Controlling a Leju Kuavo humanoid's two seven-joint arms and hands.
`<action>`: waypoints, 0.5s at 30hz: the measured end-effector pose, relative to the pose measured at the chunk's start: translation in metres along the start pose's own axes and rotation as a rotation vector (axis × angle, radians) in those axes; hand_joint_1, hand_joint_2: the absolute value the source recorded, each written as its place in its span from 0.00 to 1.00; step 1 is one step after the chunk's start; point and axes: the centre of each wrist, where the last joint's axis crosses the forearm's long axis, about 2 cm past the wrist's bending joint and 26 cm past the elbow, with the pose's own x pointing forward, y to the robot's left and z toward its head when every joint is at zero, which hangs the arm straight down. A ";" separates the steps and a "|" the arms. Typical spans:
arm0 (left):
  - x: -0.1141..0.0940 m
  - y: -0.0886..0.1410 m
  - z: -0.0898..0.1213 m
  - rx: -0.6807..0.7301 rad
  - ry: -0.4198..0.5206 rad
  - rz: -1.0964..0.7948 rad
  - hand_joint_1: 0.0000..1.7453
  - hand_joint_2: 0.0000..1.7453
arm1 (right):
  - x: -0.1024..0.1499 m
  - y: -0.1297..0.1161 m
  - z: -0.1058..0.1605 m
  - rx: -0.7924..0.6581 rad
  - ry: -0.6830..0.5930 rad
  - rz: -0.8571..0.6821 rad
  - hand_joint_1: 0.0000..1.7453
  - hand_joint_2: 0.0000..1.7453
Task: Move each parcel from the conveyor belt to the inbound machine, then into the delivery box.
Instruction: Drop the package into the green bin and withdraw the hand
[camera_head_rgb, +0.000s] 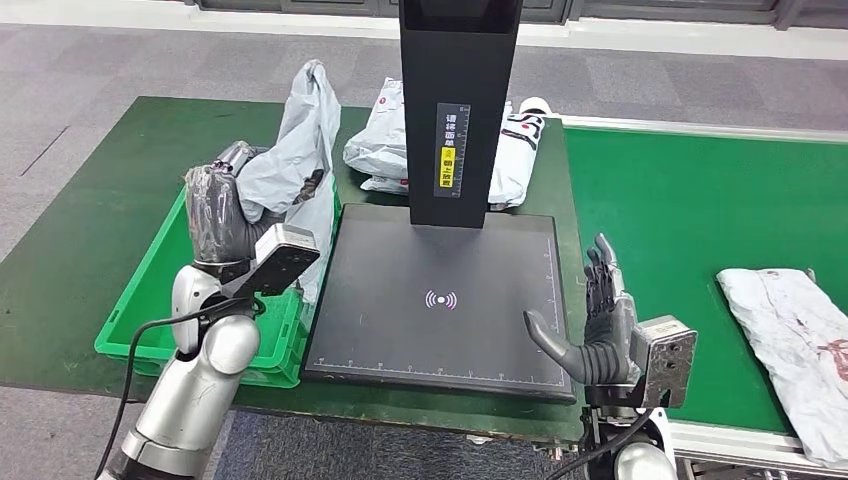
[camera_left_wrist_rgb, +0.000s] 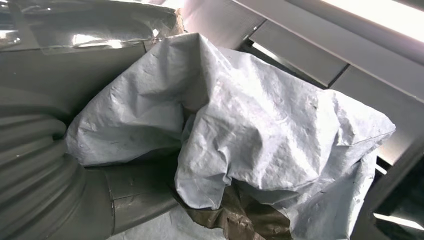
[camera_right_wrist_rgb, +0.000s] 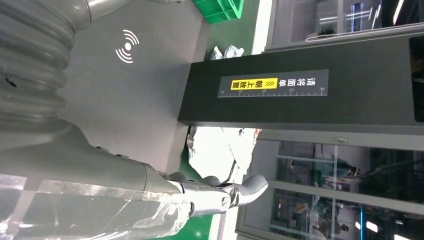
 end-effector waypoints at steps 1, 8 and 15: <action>0.000 0.001 -0.001 0.005 0.001 -0.001 1.00 1.00 | 0.000 0.000 0.000 0.000 0.001 0.000 0.00 1.00; -0.001 0.005 -0.003 0.024 0.001 -0.005 1.00 1.00 | -0.001 0.000 0.003 -0.001 0.009 0.000 0.00 1.00; -0.001 0.010 -0.006 0.077 -0.001 -0.003 1.00 1.00 | -0.002 0.000 0.004 0.000 0.013 0.003 0.00 1.00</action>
